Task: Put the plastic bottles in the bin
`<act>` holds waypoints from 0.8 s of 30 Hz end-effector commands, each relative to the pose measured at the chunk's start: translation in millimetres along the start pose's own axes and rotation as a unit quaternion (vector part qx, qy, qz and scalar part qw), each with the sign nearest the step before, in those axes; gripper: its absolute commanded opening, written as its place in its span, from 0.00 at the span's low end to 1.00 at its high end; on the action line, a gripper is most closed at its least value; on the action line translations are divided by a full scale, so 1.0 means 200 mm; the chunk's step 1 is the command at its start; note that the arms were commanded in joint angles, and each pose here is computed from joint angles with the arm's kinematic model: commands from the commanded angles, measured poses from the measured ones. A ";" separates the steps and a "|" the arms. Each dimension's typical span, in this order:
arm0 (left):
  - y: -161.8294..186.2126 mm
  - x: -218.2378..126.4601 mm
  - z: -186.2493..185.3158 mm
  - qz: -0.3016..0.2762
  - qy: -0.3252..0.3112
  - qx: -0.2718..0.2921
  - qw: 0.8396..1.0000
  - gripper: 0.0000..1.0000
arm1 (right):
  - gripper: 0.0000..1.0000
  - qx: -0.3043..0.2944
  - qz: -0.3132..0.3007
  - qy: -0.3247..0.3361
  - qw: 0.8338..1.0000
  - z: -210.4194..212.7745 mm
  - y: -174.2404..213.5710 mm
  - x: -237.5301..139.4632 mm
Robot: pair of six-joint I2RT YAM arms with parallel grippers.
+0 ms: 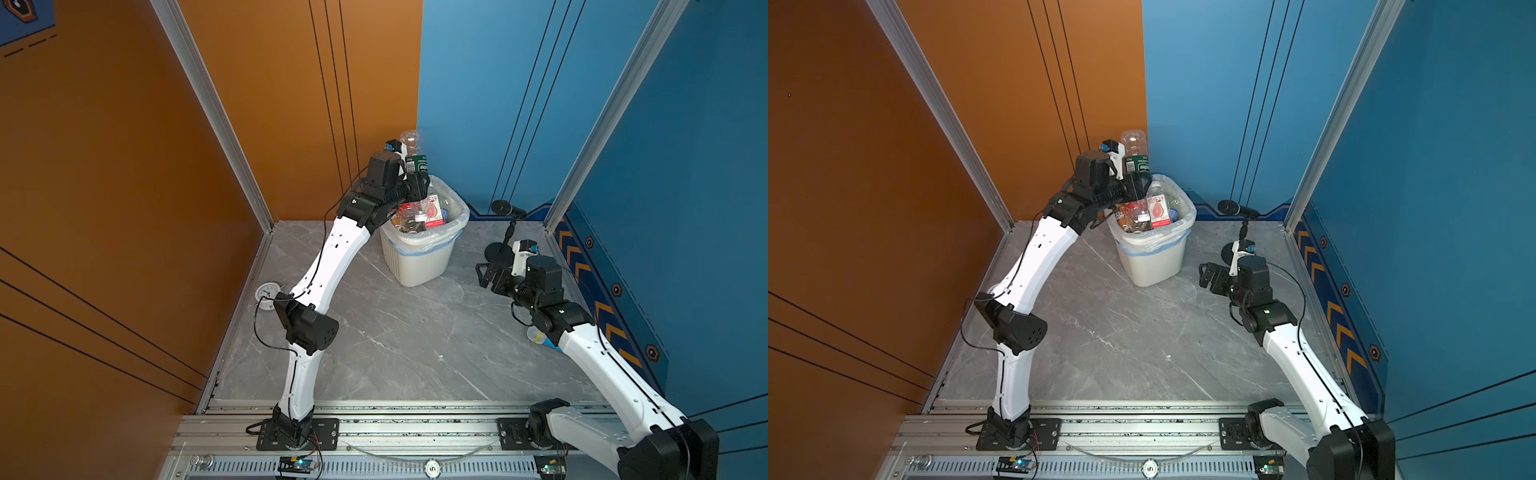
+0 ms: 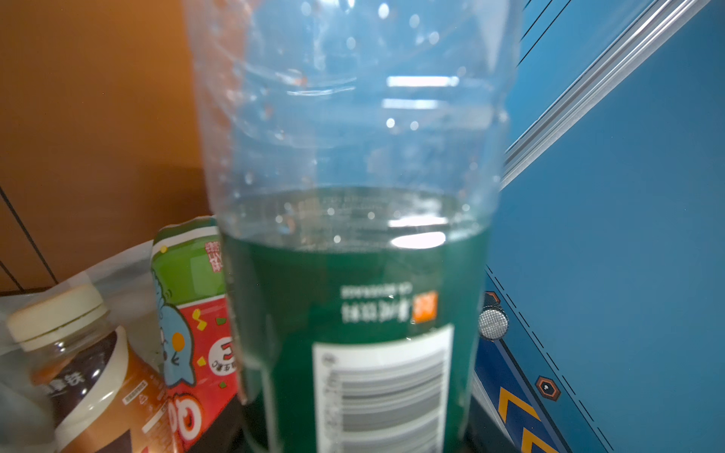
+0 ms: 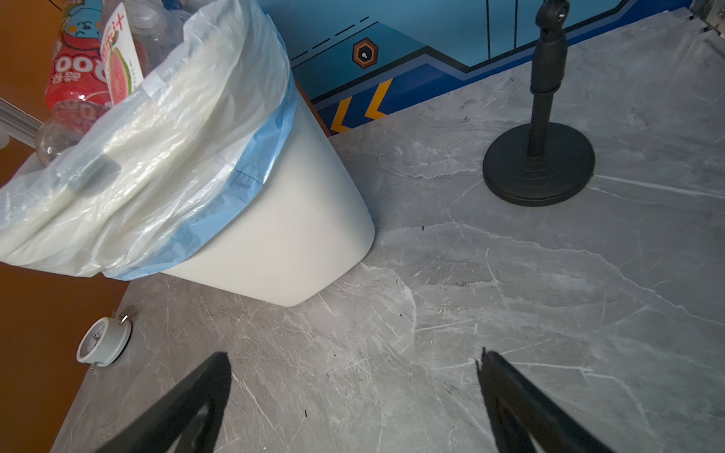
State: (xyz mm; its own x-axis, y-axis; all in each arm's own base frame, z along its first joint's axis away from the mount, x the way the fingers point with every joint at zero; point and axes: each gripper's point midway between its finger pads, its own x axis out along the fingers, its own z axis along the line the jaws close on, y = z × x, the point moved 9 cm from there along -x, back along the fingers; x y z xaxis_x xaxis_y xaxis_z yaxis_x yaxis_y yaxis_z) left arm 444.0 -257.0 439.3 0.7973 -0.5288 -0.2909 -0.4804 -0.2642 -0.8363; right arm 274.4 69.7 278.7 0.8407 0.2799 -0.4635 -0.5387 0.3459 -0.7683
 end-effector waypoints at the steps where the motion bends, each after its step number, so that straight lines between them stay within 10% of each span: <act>1: 0.02 0.04 0.05 0.019 -0.006 -0.002 1.000 0.78 | 1.00 0.000 0.001 0.018 1.000 -0.03 0.01 -0.01; 3: 0.04 0.06 0.09 0.029 -0.021 -0.006 0.999 0.99 | 1.00 0.001 0.001 0.018 1.000 -0.03 0.01 -0.01; 24: -0.15 -0.54 -0.02 -0.116 0.037 0.043 0.992 0.98 | 1.00 -0.008 -0.008 0.051 0.999 -0.08 -0.04 -0.04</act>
State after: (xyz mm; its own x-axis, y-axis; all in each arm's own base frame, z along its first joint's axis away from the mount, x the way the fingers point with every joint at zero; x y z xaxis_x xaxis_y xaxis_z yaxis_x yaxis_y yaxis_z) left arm 395.0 -211.7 465.1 0.8232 -0.5153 -0.2383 -0.4237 -0.2782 -0.8620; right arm 275.2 59.3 275.1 0.8417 0.2342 -0.4865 -0.5399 0.3523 -0.7644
